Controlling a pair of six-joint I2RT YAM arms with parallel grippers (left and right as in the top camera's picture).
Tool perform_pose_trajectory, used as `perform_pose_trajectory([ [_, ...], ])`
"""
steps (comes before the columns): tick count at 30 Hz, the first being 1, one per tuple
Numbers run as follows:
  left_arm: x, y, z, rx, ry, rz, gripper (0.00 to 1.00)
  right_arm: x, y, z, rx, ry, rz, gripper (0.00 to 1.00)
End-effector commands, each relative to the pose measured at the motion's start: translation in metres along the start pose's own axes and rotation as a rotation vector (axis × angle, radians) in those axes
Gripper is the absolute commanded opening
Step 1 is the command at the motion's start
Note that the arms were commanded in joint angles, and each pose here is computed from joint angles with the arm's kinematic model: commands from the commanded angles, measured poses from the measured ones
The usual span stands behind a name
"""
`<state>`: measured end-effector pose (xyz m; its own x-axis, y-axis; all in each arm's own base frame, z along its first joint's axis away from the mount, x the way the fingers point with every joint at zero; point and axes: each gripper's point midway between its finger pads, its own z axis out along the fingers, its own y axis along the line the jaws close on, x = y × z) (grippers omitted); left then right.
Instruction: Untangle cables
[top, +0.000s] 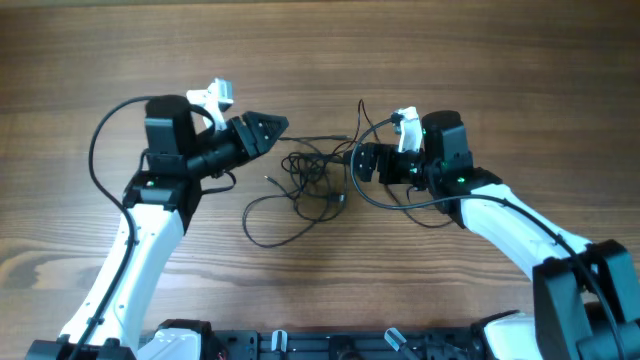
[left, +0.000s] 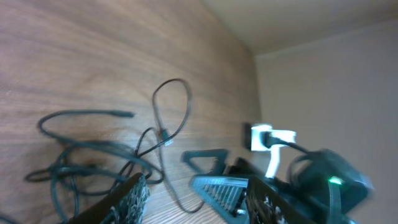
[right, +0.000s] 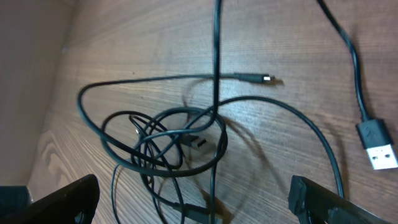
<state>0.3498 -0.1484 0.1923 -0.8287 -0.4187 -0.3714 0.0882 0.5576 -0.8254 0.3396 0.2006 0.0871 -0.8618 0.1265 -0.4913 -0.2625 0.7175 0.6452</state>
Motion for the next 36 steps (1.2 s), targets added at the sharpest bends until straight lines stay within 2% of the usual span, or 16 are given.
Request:
perform_pose_trajectory([
  [1, 0.001, 0.01, 0.01, -0.101, -0.039, 0.005, 0.53, -0.017, 0.016, -0.017, -0.016, -0.068, -0.078, 0.99],
  [4, 0.012, 0.017, 0.025, -0.167, -0.032, -0.017, 0.47, -0.016, 0.024, -0.021, -0.042, -0.062, -0.083, 0.99],
  [10, 0.034, 0.061, 0.058, -0.295, 0.008, -0.308, 0.47, -0.006, 0.018, -0.02, -0.023, -0.021, -0.055, 0.99],
  [13, 0.033, 0.072, 0.071, -0.295, 0.0, -0.357, 0.47, -0.001, 0.016, -0.02, -0.014, -0.001, -0.041, 0.99],
  [16, 0.024, 0.07, 0.079, -0.261, -0.026, -0.342, 0.46, 0.003, 0.014, -0.02, -0.008, 0.013, -0.033, 0.99],
  [19, 0.011, 0.062, 0.081, -0.221, -0.068, -0.311, 0.36, 0.007, 0.017, -0.018, -0.013, 0.028, -0.039, 0.99],
  [22, 0.001, 0.052, 0.083, -0.178, -0.103, -0.282, 0.34, 0.014, 0.027, -0.014, -0.029, 0.048, -0.063, 1.0],
  [26, -0.001, 0.054, 0.083, -0.185, -0.114, -0.28, 0.33, 0.025, 0.041, -0.007, -0.049, 0.07, -0.172, 0.99],
  [29, 0.002, 0.054, 0.085, -0.188, -0.105, -0.273, 0.21, 0.025, 0.043, -0.001, -0.006, 0.049, -0.271, 1.0],
  [30, 0.002, 0.054, 0.085, -0.188, -0.104, -0.273, 0.2, 0.022, 0.038, 0.0, 0.033, 0.032, -0.303, 1.0],
  [32, 0.004, 0.054, 0.085, -0.189, -0.1, -0.272, 0.22, 0.016, 0.031, 0.003, 0.103, 0.0, -0.374, 1.0],
  [34, 0.006, 0.052, 0.087, -0.186, -0.093, -0.268, 0.39, 0.014, 0.034, 0.009, 0.1, -0.016, -0.448, 1.0],
  [36, 0.008, 0.05, 0.088, -0.185, -0.089, -0.264, 0.44, 0.012, 0.036, 0.013, 0.093, -0.024, -0.471, 1.0],
])
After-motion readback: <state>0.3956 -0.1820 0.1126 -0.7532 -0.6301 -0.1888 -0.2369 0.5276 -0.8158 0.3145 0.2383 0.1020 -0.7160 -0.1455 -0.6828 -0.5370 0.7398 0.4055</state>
